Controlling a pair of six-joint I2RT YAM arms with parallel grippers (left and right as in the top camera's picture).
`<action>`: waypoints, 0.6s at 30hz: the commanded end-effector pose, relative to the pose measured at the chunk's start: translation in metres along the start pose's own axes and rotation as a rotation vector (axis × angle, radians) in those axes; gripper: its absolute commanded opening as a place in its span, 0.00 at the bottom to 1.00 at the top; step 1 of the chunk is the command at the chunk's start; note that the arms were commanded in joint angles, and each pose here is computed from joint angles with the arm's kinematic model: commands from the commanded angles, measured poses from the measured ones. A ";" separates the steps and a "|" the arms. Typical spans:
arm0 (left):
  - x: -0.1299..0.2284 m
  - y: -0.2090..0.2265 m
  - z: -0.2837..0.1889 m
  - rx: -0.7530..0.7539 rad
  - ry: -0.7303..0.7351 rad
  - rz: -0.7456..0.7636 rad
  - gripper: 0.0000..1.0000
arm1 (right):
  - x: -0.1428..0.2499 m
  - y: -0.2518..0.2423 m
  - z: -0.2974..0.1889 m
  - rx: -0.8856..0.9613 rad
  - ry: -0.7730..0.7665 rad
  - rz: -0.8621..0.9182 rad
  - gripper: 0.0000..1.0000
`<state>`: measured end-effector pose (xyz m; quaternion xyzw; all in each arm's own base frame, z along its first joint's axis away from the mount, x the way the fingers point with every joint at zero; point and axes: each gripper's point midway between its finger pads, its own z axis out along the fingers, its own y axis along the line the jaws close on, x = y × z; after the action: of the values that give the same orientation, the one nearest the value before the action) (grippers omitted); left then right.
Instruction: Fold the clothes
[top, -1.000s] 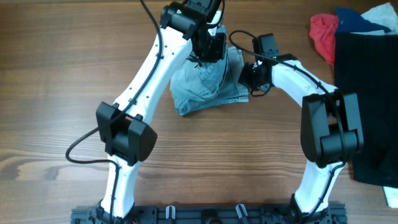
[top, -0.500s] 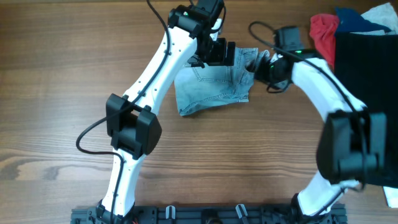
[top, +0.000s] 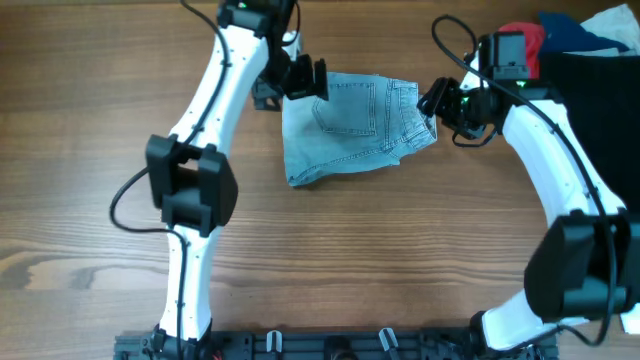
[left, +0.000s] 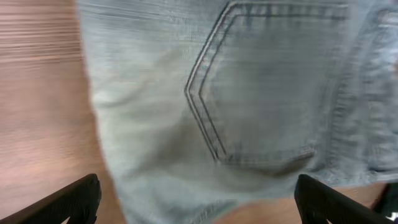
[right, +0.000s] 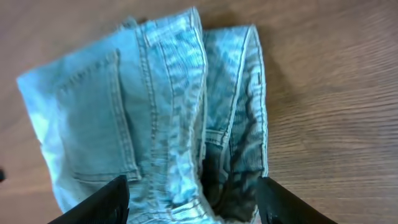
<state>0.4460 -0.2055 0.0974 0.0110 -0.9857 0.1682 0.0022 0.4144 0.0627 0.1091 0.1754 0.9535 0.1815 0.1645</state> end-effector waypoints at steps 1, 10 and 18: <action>-0.005 0.011 0.032 0.013 0.055 -0.004 1.00 | 0.008 0.000 0.013 -0.015 0.059 -0.030 0.66; -0.019 0.028 0.047 -0.041 0.020 0.020 1.00 | 0.009 -0.001 0.015 -0.013 0.063 -0.030 0.66; -0.015 0.037 0.069 -0.056 0.069 0.004 1.00 | 0.034 -0.024 0.027 0.076 0.156 0.055 0.67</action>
<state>0.4593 -0.1981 0.0416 0.0087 -0.9884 0.1503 0.0219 0.3954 0.0600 0.0819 0.1867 0.9632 0.1619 0.1057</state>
